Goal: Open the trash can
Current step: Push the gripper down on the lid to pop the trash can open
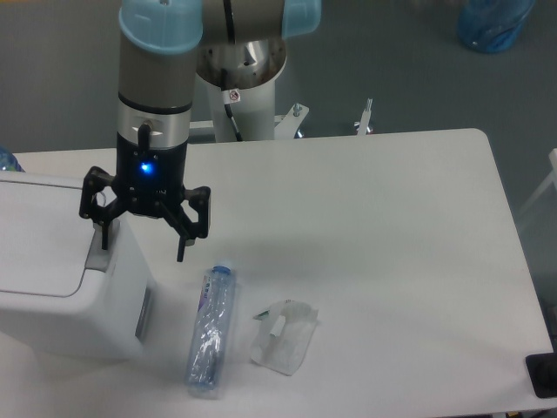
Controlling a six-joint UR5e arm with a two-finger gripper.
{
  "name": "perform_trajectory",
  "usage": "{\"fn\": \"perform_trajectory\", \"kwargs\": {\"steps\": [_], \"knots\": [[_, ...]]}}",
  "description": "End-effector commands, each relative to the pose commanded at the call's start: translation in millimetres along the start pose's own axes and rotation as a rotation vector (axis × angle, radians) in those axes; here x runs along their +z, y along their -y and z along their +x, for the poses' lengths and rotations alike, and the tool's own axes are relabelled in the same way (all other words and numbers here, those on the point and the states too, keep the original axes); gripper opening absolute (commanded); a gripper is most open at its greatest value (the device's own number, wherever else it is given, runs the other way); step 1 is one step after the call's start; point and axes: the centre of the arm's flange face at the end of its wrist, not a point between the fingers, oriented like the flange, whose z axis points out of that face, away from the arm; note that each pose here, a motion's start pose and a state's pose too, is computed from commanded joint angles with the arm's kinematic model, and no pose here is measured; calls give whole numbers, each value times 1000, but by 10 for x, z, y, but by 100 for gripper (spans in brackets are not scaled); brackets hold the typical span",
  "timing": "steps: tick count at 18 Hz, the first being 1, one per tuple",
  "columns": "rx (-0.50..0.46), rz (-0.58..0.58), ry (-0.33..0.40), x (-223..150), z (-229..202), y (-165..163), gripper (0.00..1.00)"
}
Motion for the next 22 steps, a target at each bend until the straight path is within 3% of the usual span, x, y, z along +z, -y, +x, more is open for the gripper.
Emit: {"fn": "perform_trajectory", "kwargs": {"steps": [18,22], "knots": [[-8,14,4,-77,16,29,100],[-74,36,56,-225,-574,37,100]]}}
